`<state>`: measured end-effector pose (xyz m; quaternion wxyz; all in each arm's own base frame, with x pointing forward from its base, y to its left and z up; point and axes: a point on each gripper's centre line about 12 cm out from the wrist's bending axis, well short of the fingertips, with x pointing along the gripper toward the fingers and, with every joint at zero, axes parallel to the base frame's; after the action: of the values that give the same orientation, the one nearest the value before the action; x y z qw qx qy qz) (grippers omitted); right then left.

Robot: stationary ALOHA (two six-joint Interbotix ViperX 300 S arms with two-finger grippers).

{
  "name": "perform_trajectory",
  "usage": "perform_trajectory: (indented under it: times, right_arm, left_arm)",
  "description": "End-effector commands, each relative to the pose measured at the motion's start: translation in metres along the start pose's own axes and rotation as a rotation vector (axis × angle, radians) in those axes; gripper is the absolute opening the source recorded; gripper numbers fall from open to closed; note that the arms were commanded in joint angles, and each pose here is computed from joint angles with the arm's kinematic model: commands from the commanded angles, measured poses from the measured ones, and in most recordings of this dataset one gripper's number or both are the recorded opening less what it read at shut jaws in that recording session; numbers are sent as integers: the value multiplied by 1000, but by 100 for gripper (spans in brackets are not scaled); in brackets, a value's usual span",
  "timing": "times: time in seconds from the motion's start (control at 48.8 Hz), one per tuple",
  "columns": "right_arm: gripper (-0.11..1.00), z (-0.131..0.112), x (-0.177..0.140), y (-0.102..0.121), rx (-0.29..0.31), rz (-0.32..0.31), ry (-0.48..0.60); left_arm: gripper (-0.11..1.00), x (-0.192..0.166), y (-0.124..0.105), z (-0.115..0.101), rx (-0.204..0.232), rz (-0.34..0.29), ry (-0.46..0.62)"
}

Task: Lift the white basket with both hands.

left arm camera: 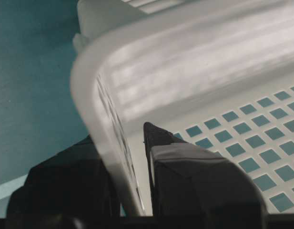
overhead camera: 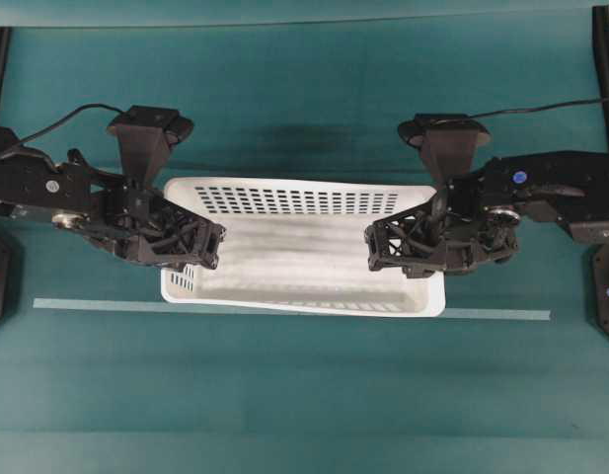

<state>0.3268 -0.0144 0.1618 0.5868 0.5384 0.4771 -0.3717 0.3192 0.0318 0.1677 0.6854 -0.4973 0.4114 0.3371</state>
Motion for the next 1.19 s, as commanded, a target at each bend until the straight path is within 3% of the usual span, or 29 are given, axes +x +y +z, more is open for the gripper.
perform_trajectory:
  times: [0.0, 0.697, 0.923, 1.169]
  right_arm:
    - [18, -12, 10, 6, -55, 18, 5]
    - [18, -3, 20, -1, -40, -7, 2]
    - [18, -1, 20, -5, -32, -23, 3]
    - [18, 2, 19, -14, -42, -86, 18]
  left_arm:
    - [9, -2, -5, 4, 29, -24, -18]
    - [9, 3, -16, 8, 22, -45, -24]
    - [9, 4, -17, 8, -9, -44, -23]
    - [9, 6, -16, 8, -15, -53, -25]
